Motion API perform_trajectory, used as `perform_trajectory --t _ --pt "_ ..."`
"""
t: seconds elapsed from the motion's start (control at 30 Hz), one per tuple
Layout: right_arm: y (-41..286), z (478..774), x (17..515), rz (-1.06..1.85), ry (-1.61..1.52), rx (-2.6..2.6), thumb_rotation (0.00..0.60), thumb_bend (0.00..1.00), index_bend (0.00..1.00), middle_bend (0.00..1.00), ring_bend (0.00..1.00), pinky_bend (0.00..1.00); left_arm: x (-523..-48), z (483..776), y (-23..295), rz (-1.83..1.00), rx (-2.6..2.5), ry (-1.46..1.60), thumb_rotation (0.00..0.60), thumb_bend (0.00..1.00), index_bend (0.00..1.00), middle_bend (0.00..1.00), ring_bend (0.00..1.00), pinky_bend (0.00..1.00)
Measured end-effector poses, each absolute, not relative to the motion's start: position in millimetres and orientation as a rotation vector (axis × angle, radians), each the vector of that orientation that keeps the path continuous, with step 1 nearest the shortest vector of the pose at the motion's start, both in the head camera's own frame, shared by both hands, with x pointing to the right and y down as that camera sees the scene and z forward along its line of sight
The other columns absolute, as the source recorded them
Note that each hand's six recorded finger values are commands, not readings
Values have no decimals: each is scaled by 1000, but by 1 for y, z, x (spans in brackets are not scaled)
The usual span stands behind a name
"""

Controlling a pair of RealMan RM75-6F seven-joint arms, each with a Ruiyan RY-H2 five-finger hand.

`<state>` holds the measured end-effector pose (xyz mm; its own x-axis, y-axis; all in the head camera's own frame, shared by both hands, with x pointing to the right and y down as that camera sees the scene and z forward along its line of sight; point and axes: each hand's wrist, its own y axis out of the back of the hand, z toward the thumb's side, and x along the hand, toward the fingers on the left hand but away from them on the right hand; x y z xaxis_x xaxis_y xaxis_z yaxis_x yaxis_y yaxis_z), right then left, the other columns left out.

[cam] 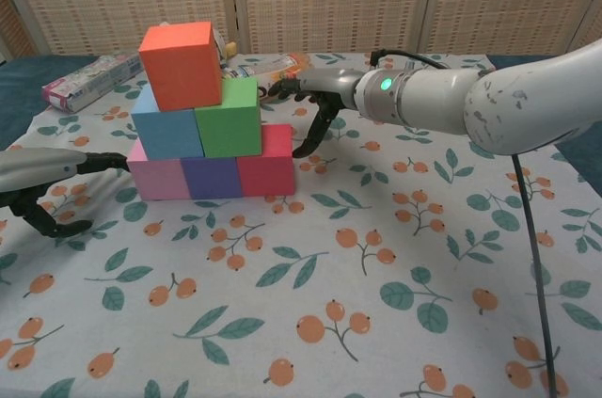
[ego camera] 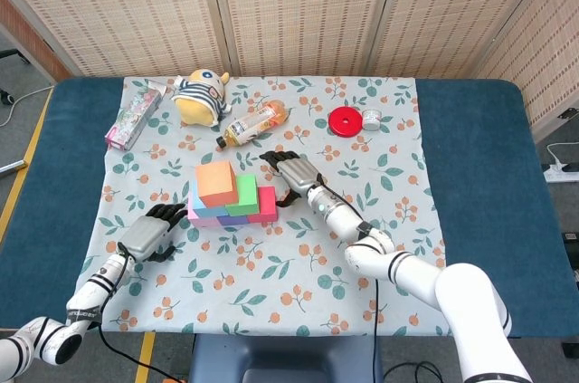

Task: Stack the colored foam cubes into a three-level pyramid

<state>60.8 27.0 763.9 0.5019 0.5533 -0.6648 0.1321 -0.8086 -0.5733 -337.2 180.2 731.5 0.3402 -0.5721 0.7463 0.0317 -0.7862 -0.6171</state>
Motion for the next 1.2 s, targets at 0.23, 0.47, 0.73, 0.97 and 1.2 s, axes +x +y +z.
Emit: perform_trajectory --t 0.23,0.47,0.73,0.97,1.2 --pt "29 764 57 1246 -562 -2302 600 41 0 15 0 3 -328 733 180 -1440 -2081 439 600 444 81 0 0 62" --pt "29 764 56 1245 -557 -2300 600 40 0 16 0 3 -327 734 178 -1437 -2083 443 600 444 80 0 0 62" --pt "24 761 64 1252 -550 -2277 600 40 0 15 0 1 -339 730 176 -1465 -2063 477 600 445 80 0 0 61" --pt "20 753 73 1250 -548 -2265 600 40 0 16 0 0 -349 722 170 -1476 -2041 512 600 445 80 0 0 61" --pt "4 727 73 1191 -626 -2285 600 40 0 16 0 0 -355 704 153 -1448 -2012 596 600 444 80 0 0 61"
